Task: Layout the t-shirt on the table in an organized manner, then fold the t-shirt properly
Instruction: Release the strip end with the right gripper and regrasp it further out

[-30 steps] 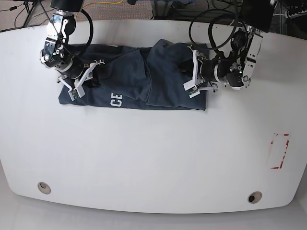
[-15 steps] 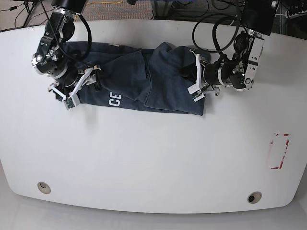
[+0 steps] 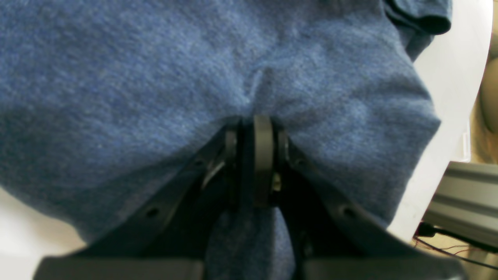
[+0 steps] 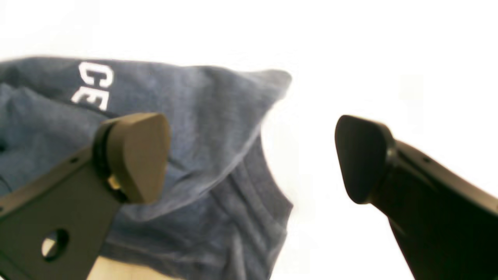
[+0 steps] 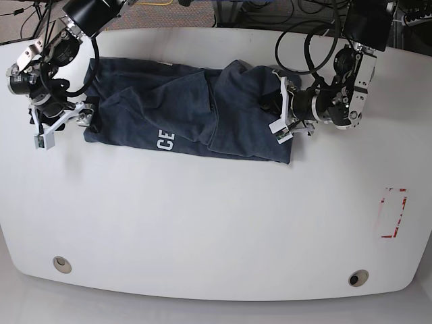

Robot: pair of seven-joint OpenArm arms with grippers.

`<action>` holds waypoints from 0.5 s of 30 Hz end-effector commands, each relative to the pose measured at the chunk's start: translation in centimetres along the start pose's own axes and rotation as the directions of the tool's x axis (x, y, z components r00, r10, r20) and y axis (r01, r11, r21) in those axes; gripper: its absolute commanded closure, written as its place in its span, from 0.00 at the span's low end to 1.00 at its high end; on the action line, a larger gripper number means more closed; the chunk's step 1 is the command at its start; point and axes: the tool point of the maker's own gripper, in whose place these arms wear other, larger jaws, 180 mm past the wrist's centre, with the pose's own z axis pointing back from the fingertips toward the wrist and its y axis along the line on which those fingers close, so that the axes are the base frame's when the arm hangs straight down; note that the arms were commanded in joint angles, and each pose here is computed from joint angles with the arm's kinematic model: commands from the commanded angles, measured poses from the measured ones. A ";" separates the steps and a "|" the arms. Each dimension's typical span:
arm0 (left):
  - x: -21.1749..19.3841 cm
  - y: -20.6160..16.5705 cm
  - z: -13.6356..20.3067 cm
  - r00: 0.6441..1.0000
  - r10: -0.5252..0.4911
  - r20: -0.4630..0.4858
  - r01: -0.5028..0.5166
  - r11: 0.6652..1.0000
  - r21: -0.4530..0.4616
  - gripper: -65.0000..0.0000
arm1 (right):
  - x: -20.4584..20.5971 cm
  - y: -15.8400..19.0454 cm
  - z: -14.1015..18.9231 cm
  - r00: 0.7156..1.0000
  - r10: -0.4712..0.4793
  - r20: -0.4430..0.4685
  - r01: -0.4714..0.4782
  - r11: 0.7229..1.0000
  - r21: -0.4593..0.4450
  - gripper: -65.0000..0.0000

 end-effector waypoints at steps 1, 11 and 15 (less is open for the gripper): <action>-3.2 1.8 0.7 0.988 -0.012 -0.155 0.024 0.997 0.077 0.95 | -0.1 -1.7 -0.2 0.999 -0.030 -0.010 0.030 1.000 -0.005 0.00; -3.0 1.7 0.7 0.988 -0.014 -0.154 0.026 0.997 0.075 0.95 | -5.2 -2.9 -3.0 0.969 -0.215 -0.120 0.225 0.971 0.079 0.00; -3.0 1.6 0.6 0.988 -0.014 -0.153 0.026 0.997 0.075 0.95 | -6.1 -1.6 -3.6 0.968 -0.201 -0.149 0.218 0.970 0.109 0.00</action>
